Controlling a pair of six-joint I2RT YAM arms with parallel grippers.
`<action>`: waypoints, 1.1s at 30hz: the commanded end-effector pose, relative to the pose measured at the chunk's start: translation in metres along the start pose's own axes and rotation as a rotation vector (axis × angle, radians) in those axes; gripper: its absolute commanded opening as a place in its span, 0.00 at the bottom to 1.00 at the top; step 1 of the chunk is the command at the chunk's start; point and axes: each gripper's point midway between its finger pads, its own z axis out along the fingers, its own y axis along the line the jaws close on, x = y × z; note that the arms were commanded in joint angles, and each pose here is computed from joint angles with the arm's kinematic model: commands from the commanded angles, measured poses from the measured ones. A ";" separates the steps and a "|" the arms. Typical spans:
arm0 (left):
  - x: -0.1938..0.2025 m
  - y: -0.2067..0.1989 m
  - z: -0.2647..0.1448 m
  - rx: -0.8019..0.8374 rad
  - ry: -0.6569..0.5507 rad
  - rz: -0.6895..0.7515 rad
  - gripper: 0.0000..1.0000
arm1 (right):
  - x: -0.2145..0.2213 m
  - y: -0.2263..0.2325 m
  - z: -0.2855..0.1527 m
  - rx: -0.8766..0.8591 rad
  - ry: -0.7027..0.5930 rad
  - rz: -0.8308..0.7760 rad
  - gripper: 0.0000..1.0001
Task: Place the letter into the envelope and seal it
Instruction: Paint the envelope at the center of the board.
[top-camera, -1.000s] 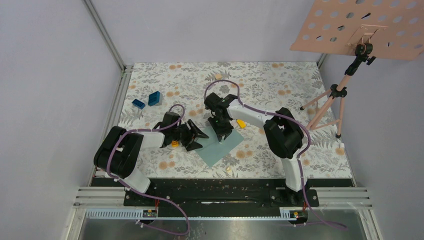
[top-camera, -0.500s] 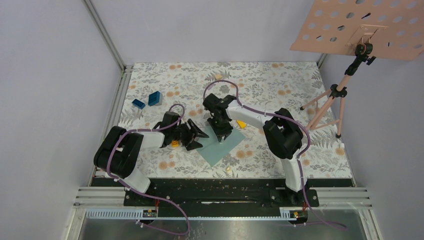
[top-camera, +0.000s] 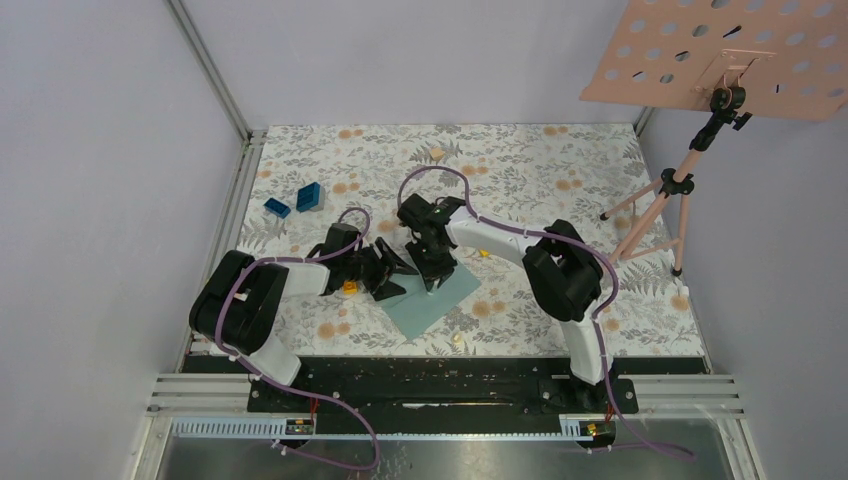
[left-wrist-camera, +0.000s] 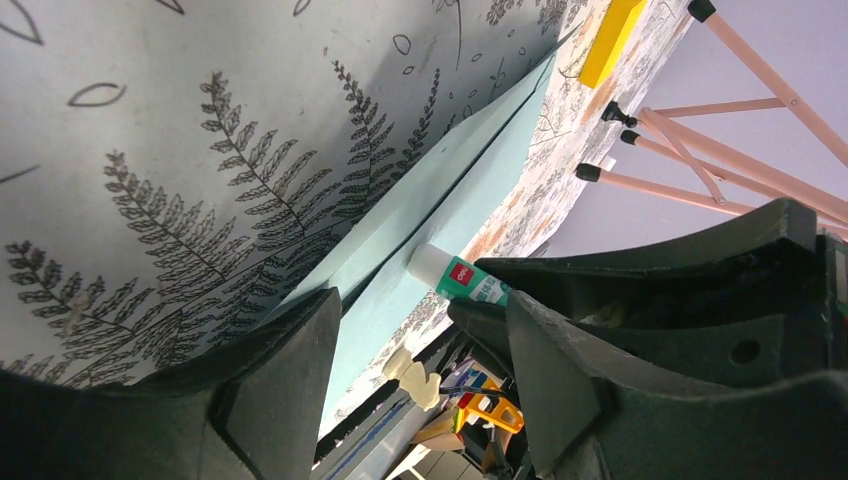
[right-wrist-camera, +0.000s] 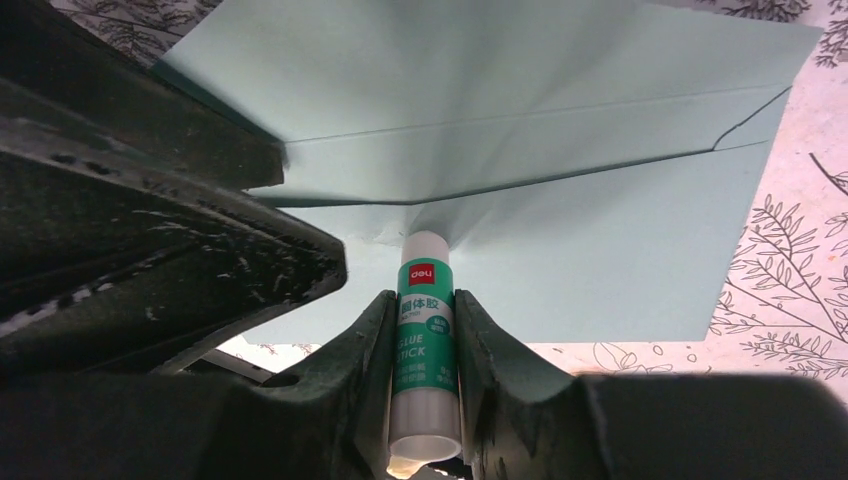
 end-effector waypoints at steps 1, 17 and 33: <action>0.001 -0.009 -0.002 0.048 0.013 0.017 0.63 | -0.004 -0.024 -0.010 0.029 -0.026 0.036 0.00; 0.000 -0.007 -0.001 0.048 0.015 0.015 0.63 | -0.009 -0.030 -0.016 0.023 -0.035 0.052 0.00; 0.001 -0.005 0.000 0.046 0.021 0.007 0.63 | -0.016 0.010 -0.011 -0.033 -0.043 0.002 0.00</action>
